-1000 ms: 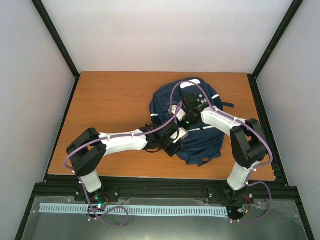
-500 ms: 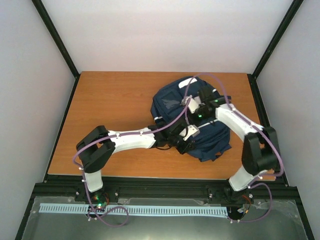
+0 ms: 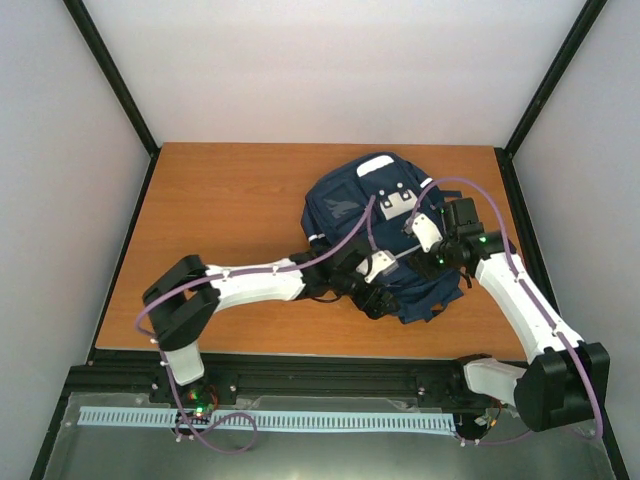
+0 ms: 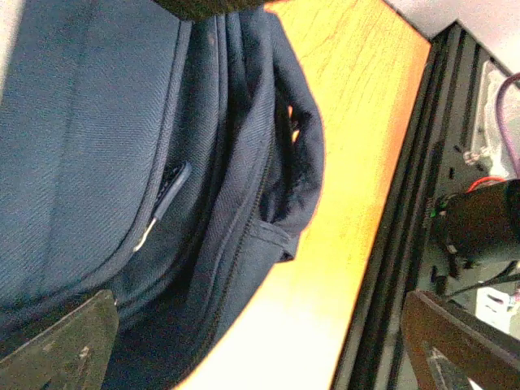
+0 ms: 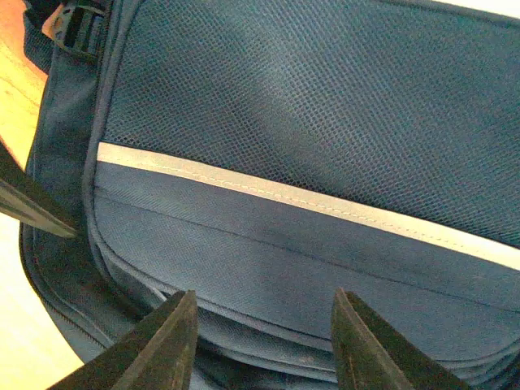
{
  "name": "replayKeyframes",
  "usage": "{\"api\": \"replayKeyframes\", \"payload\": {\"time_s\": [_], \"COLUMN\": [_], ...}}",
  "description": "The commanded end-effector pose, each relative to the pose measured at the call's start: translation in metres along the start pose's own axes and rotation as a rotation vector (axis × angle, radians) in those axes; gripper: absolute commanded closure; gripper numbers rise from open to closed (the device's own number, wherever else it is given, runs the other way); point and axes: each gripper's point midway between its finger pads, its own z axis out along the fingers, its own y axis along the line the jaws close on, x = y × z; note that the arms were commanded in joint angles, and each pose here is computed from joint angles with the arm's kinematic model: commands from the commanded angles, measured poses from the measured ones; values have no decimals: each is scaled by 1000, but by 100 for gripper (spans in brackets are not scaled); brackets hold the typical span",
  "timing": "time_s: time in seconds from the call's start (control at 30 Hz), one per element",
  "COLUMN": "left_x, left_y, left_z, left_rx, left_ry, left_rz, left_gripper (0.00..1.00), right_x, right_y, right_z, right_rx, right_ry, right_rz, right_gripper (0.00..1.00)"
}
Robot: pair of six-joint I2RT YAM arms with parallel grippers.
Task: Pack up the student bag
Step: Adjust the student bag at the center of the board.
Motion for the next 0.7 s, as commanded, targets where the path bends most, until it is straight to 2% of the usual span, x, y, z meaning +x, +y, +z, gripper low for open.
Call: {"api": "replayKeyframes", "payload": {"time_s": [0.0, 0.2, 0.33, 0.5, 0.6, 0.67], "left_x": [-25, -12, -4, -26, -49, -43], "left_y": [-18, 4, 20, 14, 23, 53], "left_z": [-46, -76, -84, -115, -162, -187], "left_rx": [-28, -194, -259, -235, -386, -599], "left_ry": [-123, -134, -197, -408, -491, -513], "left_rz": [14, -37, -94, -179, -268, -428], "left_gripper": [0, 0, 0, 0, 0, 0], "right_x": [-2, 11, 24, 34, 40, 43], "right_y": [-2, 11, 22, 26, 31, 34], "right_z": [-14, -7, 4, 15, 15, 13], "right_rx": [36, -38, -102, -125, -147, -158], "right_ry": [-15, 24, 45, 56, 73, 79], "right_rz": [-49, -148, -189, -224, -255, -276], "right_gripper": [56, 63, 65, 67, 67, 67]}}
